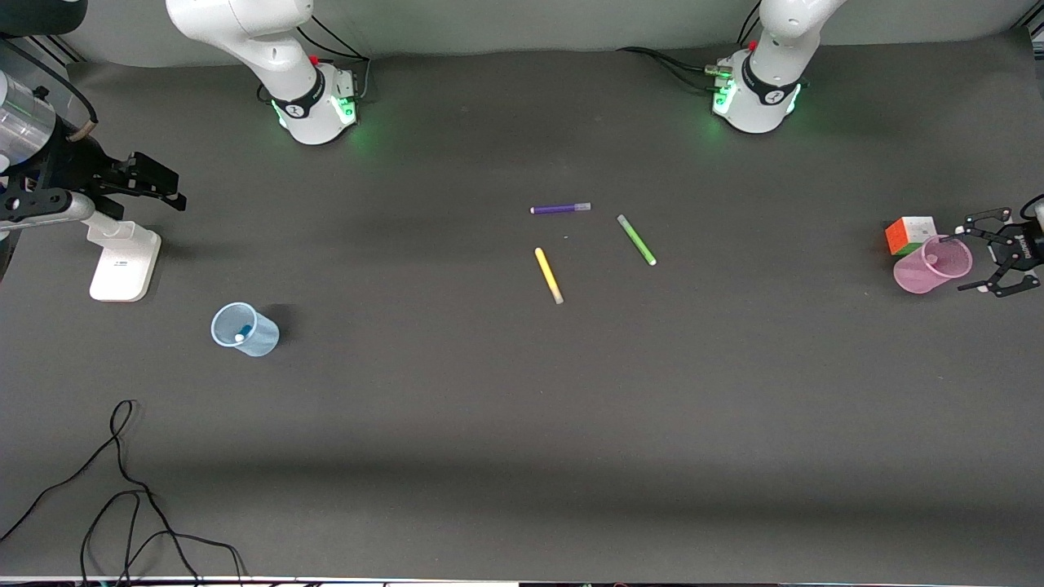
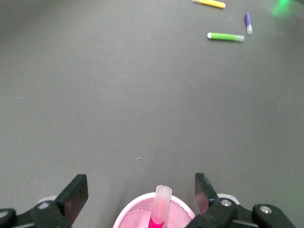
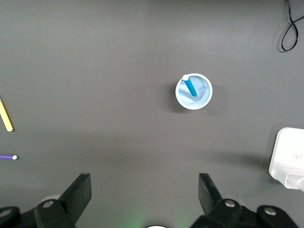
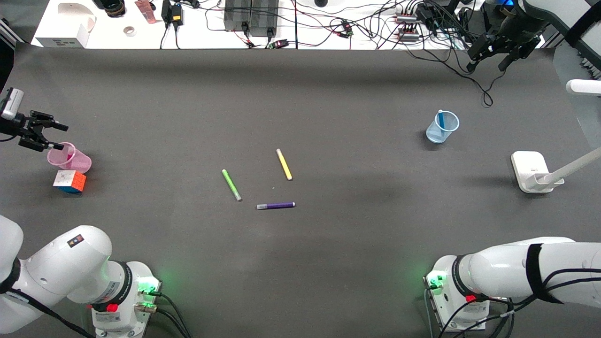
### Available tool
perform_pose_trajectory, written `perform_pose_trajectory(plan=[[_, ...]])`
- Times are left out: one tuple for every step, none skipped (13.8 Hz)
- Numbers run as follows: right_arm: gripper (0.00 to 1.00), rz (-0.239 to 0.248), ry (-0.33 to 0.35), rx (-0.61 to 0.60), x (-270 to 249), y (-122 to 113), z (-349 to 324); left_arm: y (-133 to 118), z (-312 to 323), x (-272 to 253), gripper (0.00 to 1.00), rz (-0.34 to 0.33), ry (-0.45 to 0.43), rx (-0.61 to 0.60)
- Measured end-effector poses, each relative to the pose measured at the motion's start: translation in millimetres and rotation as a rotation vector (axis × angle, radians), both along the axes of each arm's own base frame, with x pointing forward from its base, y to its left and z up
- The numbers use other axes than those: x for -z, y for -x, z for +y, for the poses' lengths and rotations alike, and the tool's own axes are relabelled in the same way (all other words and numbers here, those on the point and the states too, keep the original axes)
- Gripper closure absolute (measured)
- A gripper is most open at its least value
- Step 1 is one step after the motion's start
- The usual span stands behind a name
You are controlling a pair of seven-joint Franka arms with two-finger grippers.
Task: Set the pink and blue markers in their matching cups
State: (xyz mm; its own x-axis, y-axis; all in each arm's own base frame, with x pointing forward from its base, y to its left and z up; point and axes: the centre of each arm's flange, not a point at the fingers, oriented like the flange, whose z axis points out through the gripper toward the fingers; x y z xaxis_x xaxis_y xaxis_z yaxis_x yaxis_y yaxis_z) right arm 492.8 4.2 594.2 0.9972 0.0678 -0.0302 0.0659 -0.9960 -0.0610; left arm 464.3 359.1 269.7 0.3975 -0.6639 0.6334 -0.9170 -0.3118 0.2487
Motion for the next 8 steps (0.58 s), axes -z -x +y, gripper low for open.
perform_pose_trajectory(plan=[[0.0,-0.006,0.0,-0.001,0,-1,1,-5,-2,-13,0.0,0.024,-0.003,-0.029],[0.0,-0.017,0.0,-0.003,-1,-2,2,-12,-7,-32,0.0,0.046,-0.02,-0.059],[0.0,-0.023,0.001,-0.004,0,-4,3,-19,-15,-55,0.0,0.075,-0.049,-0.084],[0.0,-0.027,0.002,-0.004,3,-8,4,-25,-28,-83,0.0,0.112,-0.085,-0.107],[0.0,-0.03,0.004,-0.004,7,-13,5,-30,-43,-112,0.0,0.147,-0.121,-0.13],[0.0,-0.033,0.006,-0.005,8,-19,6,-33,-60,-142,0.0,0.174,-0.158,-0.154],[0.0,-0.038,0.009,-0.005,8,-27,7,-36,-79,-170,0.0,0.197,-0.204,-0.179],[0.0,-0.048,0.011,-0.005,5,-34,8,-38,-97,-195,0.0,0.213,-0.25,-0.203]])
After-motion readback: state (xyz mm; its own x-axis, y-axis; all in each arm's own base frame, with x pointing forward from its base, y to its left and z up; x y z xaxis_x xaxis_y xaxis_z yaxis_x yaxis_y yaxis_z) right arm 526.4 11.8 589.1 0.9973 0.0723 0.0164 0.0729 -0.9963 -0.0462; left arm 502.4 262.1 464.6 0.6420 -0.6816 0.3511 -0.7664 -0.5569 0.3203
